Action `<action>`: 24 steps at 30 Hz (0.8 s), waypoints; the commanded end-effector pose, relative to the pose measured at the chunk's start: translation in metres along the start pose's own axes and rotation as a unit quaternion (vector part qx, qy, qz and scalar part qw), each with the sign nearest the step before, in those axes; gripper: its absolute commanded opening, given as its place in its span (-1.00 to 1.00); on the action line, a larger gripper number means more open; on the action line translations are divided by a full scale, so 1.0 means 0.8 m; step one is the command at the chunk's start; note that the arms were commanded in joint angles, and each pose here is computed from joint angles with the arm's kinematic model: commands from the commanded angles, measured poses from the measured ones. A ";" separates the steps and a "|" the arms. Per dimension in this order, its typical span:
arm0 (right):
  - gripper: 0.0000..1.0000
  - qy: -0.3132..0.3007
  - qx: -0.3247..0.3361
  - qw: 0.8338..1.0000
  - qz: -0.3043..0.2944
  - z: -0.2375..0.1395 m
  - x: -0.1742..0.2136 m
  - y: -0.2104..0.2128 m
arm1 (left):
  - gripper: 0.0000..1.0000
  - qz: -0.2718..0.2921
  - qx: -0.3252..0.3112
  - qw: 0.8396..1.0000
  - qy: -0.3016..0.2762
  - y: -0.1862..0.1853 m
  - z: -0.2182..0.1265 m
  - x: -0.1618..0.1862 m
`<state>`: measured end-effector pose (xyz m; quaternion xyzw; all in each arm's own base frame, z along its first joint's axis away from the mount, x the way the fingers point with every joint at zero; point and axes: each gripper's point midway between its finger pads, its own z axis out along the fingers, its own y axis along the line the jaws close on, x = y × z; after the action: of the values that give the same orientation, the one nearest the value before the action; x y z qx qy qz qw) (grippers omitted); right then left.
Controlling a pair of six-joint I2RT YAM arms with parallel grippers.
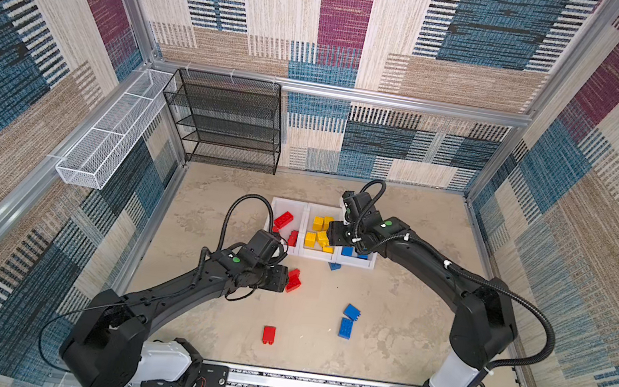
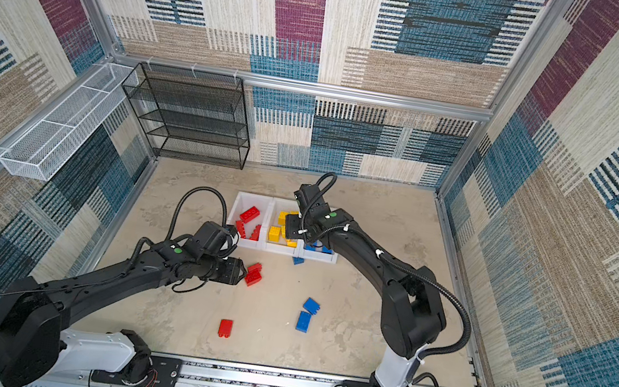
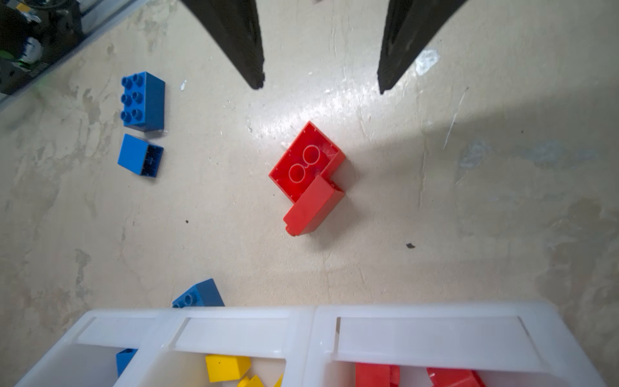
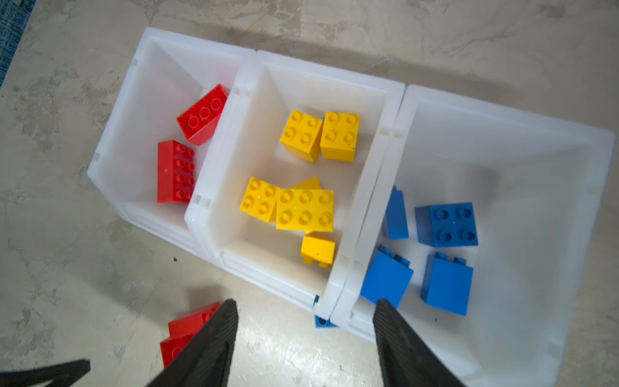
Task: Sort the legos into containers by color
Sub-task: 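Lower the left gripper onto a red brick by the bin front and grasp it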
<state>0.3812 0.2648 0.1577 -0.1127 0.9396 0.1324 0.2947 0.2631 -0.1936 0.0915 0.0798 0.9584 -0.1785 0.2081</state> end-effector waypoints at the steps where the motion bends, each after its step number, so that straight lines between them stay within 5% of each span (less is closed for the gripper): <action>1: 0.35 -0.008 -0.006 1.000 0.011 -0.011 0.005 -0.001 | 0.13 0.047 0.010 0.999 0.008 -0.009 0.009 -0.010; 24: 0.33 -0.002 -0.013 1.000 0.027 -0.019 0.032 -0.009 | -0.03 0.117 -0.031 0.990 0.075 -0.002 0.085 -0.034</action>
<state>0.3517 0.2472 0.1473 -0.0974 0.9446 0.1411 0.2800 0.3097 -0.2265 0.0498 0.1781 0.9617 -0.1356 0.1582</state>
